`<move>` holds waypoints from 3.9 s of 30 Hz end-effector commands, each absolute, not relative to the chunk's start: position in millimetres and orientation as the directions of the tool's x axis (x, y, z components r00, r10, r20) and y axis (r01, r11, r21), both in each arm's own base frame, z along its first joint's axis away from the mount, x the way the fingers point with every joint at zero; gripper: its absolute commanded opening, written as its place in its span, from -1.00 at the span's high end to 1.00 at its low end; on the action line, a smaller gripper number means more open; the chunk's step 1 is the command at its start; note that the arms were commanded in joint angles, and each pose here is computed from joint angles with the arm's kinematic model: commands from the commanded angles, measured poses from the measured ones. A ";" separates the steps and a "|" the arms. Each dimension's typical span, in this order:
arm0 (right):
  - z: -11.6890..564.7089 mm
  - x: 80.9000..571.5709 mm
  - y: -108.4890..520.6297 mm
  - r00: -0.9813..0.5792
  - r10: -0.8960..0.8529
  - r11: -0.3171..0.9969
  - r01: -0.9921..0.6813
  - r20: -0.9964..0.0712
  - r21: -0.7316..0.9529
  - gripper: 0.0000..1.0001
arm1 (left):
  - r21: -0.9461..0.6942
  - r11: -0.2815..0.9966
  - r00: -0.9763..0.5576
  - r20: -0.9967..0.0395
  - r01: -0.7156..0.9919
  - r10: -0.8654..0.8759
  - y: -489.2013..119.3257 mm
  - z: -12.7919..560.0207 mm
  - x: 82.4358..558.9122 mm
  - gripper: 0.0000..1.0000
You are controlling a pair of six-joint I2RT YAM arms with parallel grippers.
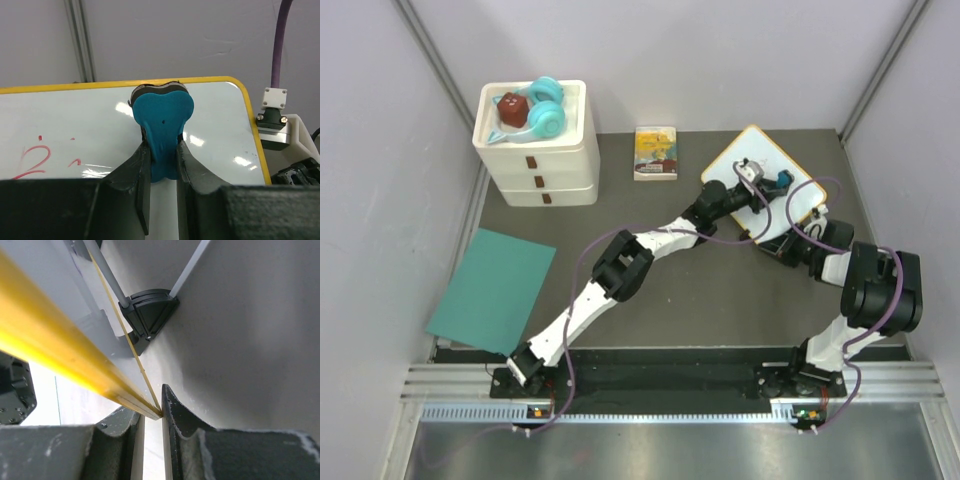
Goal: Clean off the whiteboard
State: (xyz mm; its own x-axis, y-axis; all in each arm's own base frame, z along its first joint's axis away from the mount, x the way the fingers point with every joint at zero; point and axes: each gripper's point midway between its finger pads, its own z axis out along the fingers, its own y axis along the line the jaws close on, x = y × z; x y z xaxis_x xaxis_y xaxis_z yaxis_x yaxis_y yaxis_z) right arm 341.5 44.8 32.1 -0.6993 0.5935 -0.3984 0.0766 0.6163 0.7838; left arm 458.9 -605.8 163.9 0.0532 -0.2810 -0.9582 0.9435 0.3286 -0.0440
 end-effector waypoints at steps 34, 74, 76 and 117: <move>2.1 246.2 84.4 -0.870 0.470 0.660 0.232 -0.151 0.714 1.00 | 0.021 0.449 0.129 -0.969 0.893 -0.211 -524.0 236.7 508.2 1.00; 3.1 248.5 79.5 -0.867 0.463 0.695 0.224 -0.186 0.684 1.00 | 0.039 0.391 0.097 -0.987 0.920 -0.130 -533.3 201.6 502.8 1.00; 3.0 248.6 79.6 -0.867 0.461 0.696 0.221 -0.190 0.683 1.00 | 0.041 0.353 0.089 -0.988 0.935 -0.122 -543.1 198.0 489.7 1.00; 3.8 248.9 79.1 -0.865 0.461 0.699 0.215 -0.200 0.682 1.00 | 0.095 0.494 0.214 -0.958 0.864 -0.189 -545.2 220.9 501.7 1.00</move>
